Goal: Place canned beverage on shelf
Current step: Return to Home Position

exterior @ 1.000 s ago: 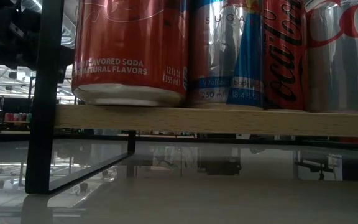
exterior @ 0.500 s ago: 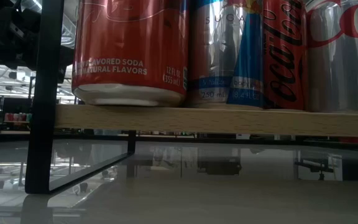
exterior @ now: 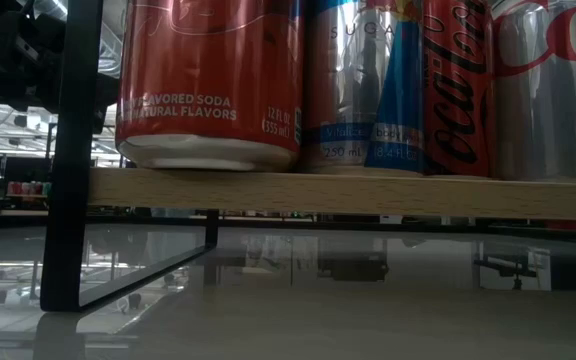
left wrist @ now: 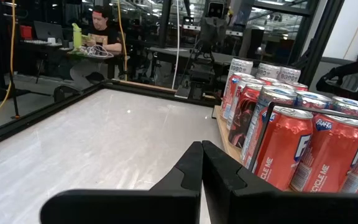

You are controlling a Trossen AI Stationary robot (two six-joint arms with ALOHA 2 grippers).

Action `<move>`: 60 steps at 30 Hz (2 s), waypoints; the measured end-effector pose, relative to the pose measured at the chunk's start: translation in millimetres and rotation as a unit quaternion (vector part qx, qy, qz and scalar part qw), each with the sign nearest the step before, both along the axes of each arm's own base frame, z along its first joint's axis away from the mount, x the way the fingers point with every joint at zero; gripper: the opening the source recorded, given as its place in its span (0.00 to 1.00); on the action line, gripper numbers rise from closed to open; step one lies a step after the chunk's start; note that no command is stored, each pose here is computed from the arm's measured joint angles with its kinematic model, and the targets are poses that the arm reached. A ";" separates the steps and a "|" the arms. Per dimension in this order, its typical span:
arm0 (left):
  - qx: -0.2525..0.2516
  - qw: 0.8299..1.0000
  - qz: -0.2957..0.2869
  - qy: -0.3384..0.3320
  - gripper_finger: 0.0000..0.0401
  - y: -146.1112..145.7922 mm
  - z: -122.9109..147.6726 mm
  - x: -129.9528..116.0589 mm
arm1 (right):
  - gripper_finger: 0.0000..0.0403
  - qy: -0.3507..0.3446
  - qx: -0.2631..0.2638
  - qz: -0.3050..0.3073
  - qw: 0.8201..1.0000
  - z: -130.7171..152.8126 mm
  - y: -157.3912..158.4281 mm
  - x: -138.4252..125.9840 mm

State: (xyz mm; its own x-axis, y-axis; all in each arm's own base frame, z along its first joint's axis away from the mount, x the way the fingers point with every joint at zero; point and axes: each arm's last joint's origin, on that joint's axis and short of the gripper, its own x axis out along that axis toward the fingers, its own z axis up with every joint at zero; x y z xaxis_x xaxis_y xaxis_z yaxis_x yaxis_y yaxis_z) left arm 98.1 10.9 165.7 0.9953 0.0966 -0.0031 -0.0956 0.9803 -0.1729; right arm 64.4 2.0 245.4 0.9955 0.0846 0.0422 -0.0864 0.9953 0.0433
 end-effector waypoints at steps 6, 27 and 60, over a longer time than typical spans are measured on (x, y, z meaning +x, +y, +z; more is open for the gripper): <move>0.000 1.000 0.000 0.000 0.00 0.0 0.0 0.0 | 0.00 -0.023 -0.015 -0.001 1.000 -14.1 -0.2 10.5; 0.000 1.000 0.000 0.000 0.00 0.0 0.0 0.0 | 0.00 -0.056 -0.028 -0.012 0.998 -60.1 -1.0 30.5; 0.000 1.000 0.001 -0.001 0.00 0.1 0.1 0.0 | 0.00 0.008 -0.025 -0.038 0.999 -77.7 -2.6 33.1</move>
State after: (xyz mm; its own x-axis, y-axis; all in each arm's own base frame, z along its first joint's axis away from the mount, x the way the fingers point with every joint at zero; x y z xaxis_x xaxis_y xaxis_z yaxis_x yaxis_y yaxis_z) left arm 98.1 11.0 165.8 0.9952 0.0983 -0.0017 -0.0971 0.9801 -0.1729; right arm 97.5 -0.6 167.7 0.9997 0.0102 0.0238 -0.0101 0.9999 -0.0057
